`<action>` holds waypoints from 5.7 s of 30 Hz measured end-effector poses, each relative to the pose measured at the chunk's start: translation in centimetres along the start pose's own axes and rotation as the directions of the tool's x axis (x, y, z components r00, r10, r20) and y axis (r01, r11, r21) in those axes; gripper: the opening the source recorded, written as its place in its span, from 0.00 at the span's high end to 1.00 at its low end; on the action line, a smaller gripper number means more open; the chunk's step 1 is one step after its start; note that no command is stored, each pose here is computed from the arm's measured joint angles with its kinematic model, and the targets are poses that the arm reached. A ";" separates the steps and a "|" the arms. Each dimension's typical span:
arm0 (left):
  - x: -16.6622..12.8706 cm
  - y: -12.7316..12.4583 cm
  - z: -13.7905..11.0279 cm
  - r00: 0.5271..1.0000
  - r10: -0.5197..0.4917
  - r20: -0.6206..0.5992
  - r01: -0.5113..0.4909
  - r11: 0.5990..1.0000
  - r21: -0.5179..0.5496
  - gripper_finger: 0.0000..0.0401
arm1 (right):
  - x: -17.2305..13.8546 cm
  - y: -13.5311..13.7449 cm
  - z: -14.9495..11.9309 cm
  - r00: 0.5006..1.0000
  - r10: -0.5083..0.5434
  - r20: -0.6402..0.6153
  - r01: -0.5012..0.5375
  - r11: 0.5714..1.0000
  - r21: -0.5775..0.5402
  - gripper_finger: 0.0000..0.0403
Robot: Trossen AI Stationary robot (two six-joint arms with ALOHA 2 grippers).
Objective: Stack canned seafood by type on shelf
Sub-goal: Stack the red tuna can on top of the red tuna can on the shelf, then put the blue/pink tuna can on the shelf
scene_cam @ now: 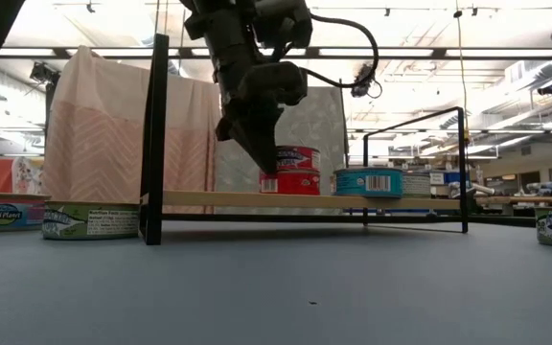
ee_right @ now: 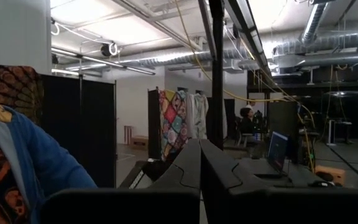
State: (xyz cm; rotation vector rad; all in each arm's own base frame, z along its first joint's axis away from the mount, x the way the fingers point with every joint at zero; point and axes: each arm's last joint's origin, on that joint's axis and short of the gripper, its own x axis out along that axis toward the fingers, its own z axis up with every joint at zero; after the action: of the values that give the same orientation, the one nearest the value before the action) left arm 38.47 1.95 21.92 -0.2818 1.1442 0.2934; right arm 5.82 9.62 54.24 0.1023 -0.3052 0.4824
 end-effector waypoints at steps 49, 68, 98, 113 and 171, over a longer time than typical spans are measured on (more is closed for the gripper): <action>-5.7 -5.2 3.0 0.962 -0.023 0.274 -0.050 0.965 0.257 1.00 | 1.0 0.8 -1.1 0.995 -0.066 -0.070 0.059 0.994 -0.094 0.98; -31.0 -3.9 -0.6 0.718 0.184 0.671 -0.338 0.935 0.105 1.00 | 5.2 -1.8 -5.5 0.942 -0.198 -0.272 0.181 0.980 -0.087 0.98; -18.5 2.6 -22.7 0.403 -0.524 0.750 0.540 0.798 0.267 1.00 | 13.3 -4.0 -10.5 0.869 -0.430 -0.245 0.437 0.899 -0.028 0.97; -14.3 0.1 -24.1 0.270 -0.871 0.412 0.780 0.448 0.437 1.00 | 16.8 -4.4 -12.7 0.876 -0.452 -0.169 0.468 0.881 0.066 0.97; -8.9 5.7 -28.7 0.998 0.036 0.046 -0.034 0.998 -0.056 1.00 | 17.5 -5.5 -13.2 0.885 -0.437 -0.159 0.446 0.894 0.030 0.97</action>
State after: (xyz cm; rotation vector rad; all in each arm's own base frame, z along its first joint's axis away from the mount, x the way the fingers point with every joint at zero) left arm 8.70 -4.02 18.57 -0.3026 1.0972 0.3616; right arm 26.65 14.68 47.03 0.1944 -0.1119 0.0430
